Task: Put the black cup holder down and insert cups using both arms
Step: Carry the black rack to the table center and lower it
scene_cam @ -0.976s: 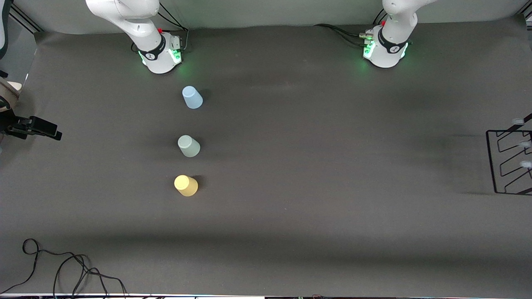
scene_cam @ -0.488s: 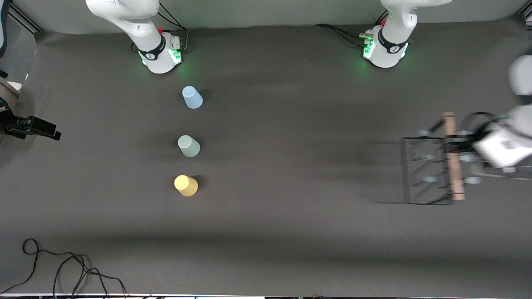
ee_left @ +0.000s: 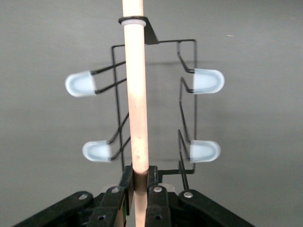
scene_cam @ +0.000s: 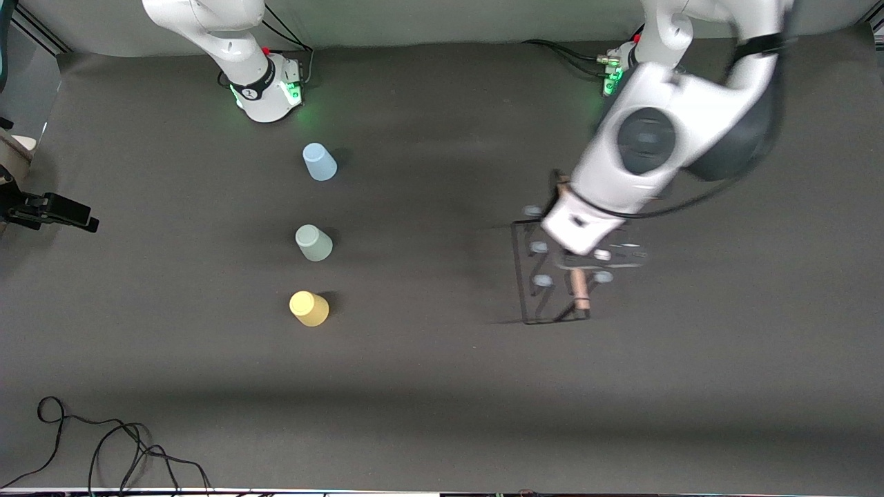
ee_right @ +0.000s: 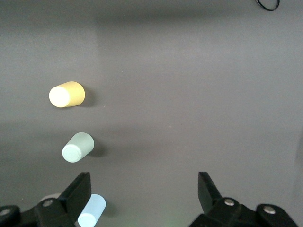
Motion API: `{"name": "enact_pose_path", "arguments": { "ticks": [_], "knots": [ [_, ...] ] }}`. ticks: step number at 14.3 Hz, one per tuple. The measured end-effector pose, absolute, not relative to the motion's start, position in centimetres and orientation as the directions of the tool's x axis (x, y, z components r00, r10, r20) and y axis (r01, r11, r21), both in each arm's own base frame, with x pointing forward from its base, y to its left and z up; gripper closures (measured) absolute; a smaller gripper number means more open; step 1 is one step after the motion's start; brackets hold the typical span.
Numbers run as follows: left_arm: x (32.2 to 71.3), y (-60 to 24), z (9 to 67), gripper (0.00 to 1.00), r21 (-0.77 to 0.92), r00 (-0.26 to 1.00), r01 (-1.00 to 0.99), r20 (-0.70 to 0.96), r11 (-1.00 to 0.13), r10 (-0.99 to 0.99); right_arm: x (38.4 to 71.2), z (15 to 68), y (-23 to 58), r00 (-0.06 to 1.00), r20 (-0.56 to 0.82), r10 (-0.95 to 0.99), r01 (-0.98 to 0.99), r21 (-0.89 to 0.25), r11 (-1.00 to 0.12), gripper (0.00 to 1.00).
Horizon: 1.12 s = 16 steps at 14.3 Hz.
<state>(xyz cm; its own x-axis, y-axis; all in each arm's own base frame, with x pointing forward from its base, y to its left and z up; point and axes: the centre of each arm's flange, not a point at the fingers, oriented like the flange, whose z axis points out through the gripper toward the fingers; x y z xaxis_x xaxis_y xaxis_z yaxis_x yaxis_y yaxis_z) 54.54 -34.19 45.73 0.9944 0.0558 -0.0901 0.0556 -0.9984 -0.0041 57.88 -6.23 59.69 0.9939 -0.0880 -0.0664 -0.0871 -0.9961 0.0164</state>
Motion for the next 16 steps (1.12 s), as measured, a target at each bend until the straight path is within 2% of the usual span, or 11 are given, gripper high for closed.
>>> {"name": "enact_pose_path", "arguments": {
  "ticks": [6, 11, 16],
  "knots": [
    [47.9, -47.6, 41.5, 0.85, 0.039, 0.993, 0.105, -0.053, -0.994, 0.103, 57.8, 59.7, -6.6, 0.994, -0.069, -0.090, -0.089, 0.017, -0.996, 0.00],
    [47.9, -51.2, 38.5, 0.85, 0.065, 0.997, 0.075, -0.042, -0.995, 0.072, 57.8, 59.7, -6.7, 0.993, -0.072, -0.090, -0.089, 0.017, -0.996, 0.00],
    [45.4, -54.8, 34.8, 0.85, 0.069, 0.998, 0.036, -0.054, -0.997, 0.032, 57.7, 59.6, -6.8, 0.993, -0.073, -0.091, -0.090, 0.017, -0.996, 0.00]
  ]
}}
